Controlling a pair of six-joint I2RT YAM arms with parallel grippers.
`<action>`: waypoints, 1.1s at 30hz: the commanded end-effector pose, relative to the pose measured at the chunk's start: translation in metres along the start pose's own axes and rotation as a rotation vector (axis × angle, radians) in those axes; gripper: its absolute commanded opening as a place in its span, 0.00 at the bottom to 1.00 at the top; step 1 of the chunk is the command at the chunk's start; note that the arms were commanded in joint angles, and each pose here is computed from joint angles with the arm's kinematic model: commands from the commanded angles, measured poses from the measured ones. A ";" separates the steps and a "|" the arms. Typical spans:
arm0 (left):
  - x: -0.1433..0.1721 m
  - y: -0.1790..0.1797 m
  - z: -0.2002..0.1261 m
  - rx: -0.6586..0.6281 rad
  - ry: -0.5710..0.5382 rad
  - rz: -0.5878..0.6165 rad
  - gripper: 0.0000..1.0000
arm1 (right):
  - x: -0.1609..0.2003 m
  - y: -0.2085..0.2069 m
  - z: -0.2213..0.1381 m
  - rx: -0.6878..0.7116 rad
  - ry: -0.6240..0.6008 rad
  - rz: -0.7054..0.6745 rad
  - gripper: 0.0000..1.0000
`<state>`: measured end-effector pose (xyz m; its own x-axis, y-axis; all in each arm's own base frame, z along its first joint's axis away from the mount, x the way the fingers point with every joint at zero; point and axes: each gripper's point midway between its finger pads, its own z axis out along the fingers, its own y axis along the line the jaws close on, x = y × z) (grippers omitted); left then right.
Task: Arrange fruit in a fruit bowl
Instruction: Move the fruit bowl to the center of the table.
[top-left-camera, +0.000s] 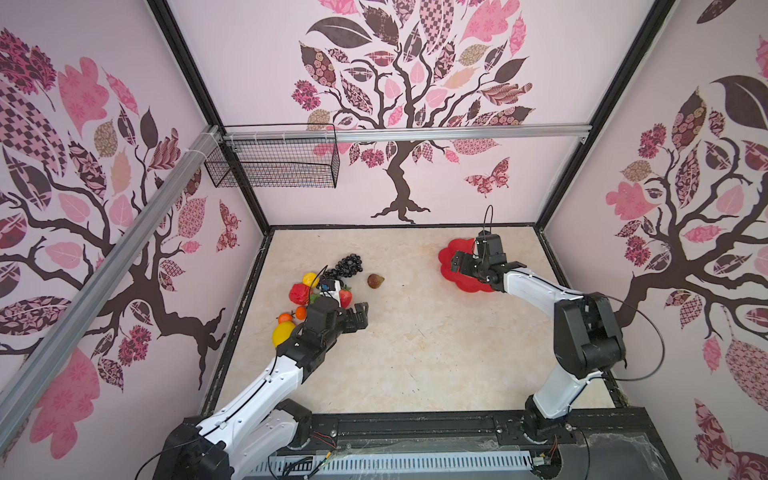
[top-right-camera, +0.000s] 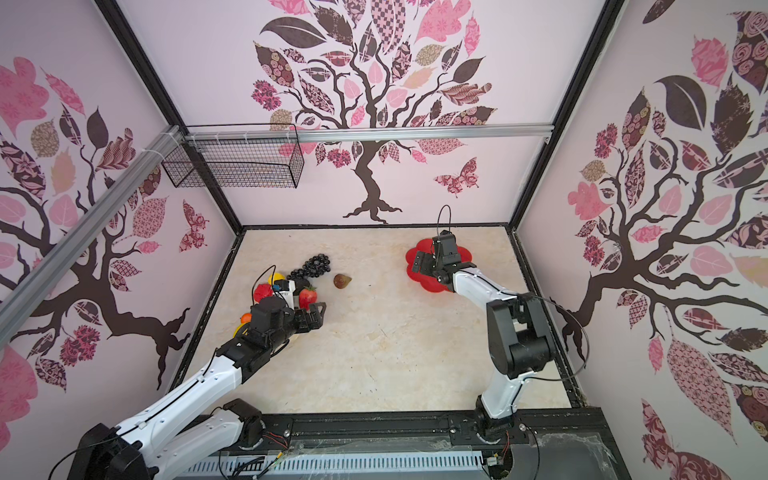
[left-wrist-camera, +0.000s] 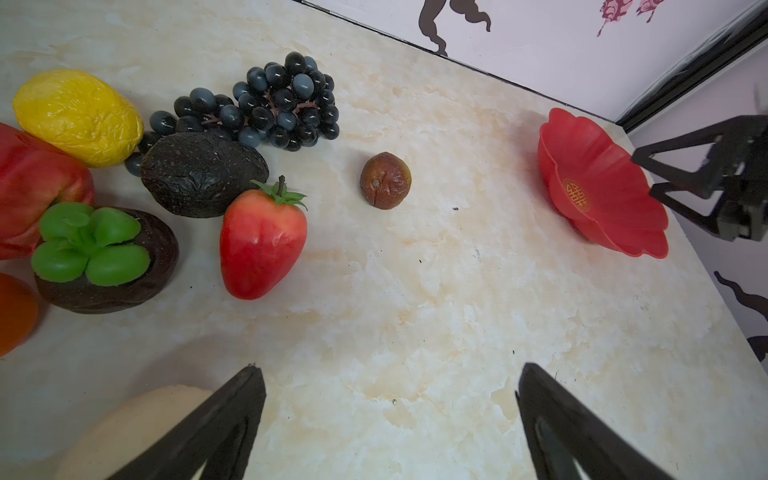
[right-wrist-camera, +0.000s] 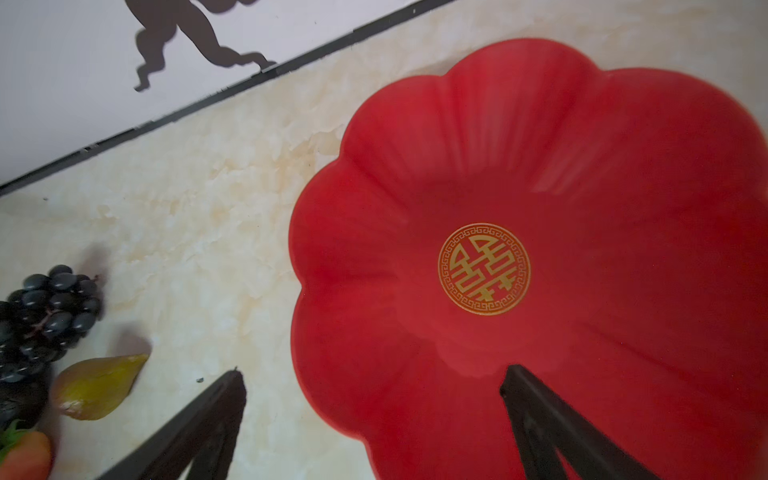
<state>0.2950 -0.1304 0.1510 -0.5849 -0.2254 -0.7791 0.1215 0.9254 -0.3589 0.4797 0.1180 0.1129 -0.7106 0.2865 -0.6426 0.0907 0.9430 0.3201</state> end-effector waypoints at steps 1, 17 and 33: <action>-0.001 -0.003 -0.003 0.023 -0.028 0.027 0.98 | 0.011 0.002 0.024 0.020 0.087 -0.031 1.00; 0.000 0.003 0.002 -0.012 -0.027 0.035 0.98 | 0.035 0.032 0.080 -0.029 0.227 -0.090 1.00; -0.002 0.011 0.001 -0.054 -0.038 0.034 0.98 | 0.075 0.051 0.081 -0.028 0.314 -0.164 1.00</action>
<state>0.3002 -0.1249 0.1544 -0.5553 -0.2180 -0.8025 0.1072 0.9382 -0.3291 0.5054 0.1917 0.0391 -0.8602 0.0991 -0.5002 -0.0415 0.9640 0.2625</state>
